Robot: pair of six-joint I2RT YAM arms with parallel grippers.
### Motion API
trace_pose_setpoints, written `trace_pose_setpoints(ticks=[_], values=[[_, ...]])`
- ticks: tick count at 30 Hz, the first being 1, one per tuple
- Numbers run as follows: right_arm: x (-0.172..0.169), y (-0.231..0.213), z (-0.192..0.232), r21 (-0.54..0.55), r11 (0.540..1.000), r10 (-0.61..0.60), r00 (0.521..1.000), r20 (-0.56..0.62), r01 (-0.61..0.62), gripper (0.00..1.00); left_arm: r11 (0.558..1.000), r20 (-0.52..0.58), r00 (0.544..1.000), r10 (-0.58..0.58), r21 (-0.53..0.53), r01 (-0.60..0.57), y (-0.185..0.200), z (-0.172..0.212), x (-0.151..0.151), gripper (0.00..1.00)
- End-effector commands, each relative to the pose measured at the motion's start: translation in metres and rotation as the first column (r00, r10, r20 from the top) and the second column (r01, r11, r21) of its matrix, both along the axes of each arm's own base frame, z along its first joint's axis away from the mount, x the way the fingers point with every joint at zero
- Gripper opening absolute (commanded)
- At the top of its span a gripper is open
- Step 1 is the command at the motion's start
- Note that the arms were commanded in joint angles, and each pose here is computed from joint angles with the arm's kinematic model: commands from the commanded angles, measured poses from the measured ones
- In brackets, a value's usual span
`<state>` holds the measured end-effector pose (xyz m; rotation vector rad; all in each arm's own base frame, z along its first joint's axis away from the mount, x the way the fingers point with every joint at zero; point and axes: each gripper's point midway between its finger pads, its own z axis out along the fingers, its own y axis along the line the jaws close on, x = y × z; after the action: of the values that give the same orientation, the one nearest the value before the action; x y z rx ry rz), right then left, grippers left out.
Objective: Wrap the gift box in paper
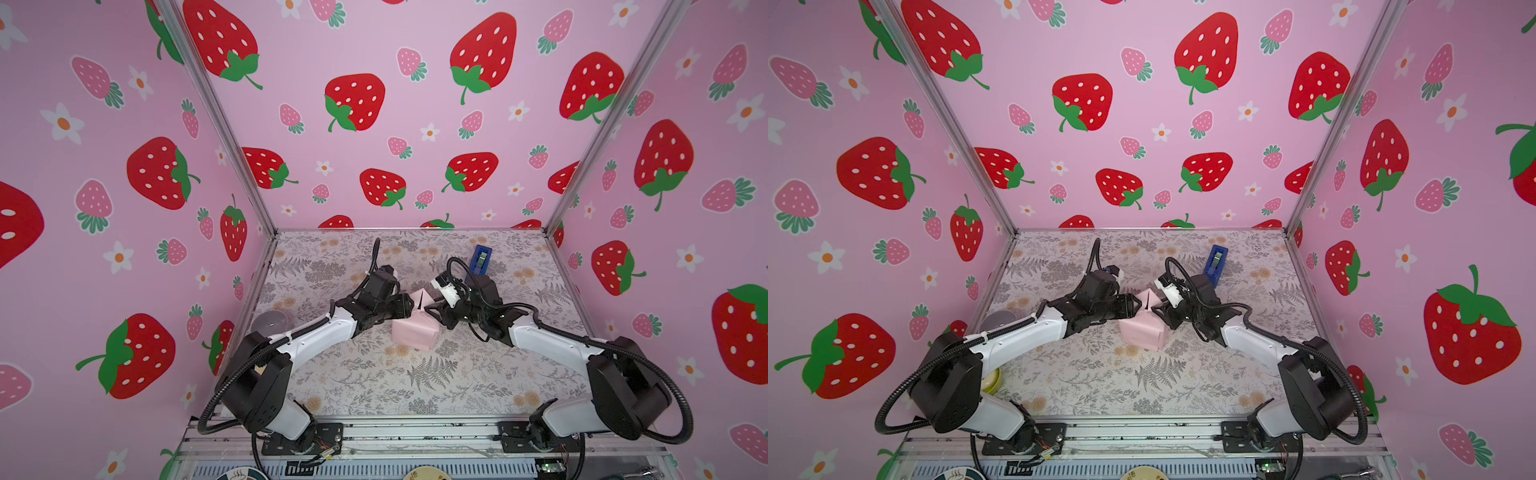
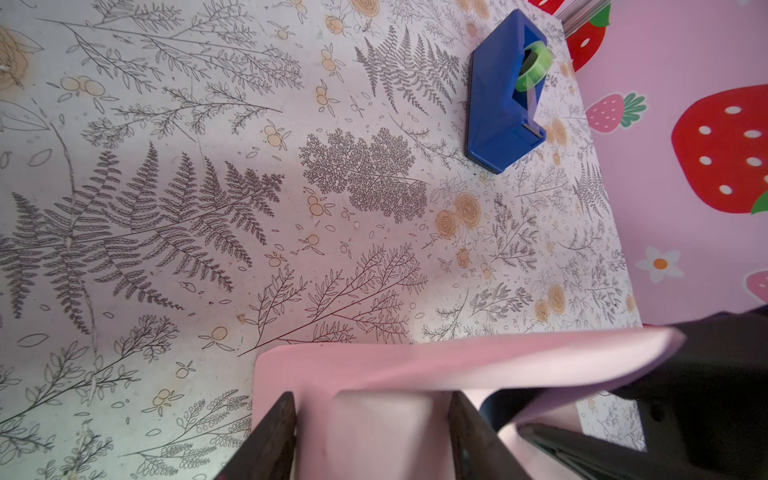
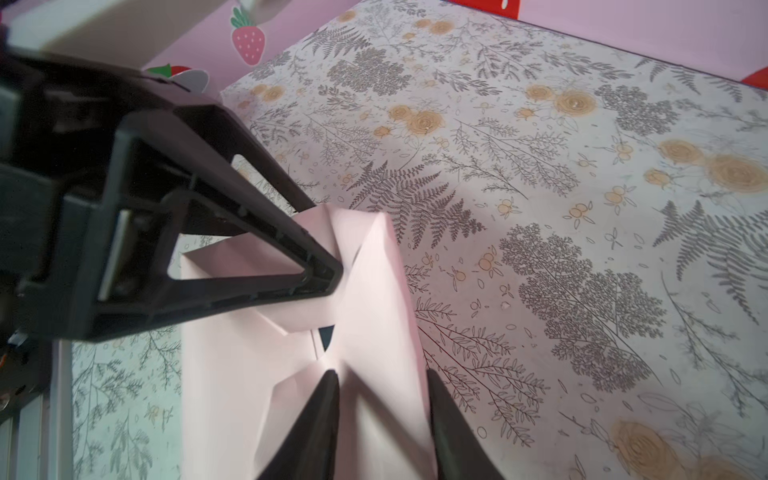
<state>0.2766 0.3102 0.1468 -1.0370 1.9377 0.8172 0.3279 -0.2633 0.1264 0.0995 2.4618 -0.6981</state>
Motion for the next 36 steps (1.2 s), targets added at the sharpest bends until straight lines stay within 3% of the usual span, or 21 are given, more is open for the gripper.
trace_pose_setpoints(ticks=[1, 15, 30, 36], values=[[-0.011, 0.011, 0.008, 0.022, 0.986, 0.164, 0.986, 0.030, -0.165, 0.32, 0.978, -0.188, 0.982, -0.002, 0.203, 0.041, 0.030, -0.057, -0.038, 0.59], [-0.009, 0.033, 0.015, 0.112, 0.960, 0.263, 0.964, -0.031, -0.259, 0.26, 0.976, -0.189, 0.982, -0.006, 0.212, 0.047, 0.030, -0.057, -0.038, 0.59], [0.006, 0.039, 0.007, 0.168, 0.971, 0.186, 0.979, -0.088, -0.169, 0.26, 0.975, -0.186, 0.983, -0.006, 0.215, 0.047, 0.029, -0.055, -0.037, 0.59], [0.003, 0.034, 0.005, 0.169, 0.974, 0.166, 0.981, -0.099, -0.148, 0.15, 0.977, -0.173, 0.985, -0.007, 0.210, 0.044, 0.029, -0.050, -0.036, 0.59]])
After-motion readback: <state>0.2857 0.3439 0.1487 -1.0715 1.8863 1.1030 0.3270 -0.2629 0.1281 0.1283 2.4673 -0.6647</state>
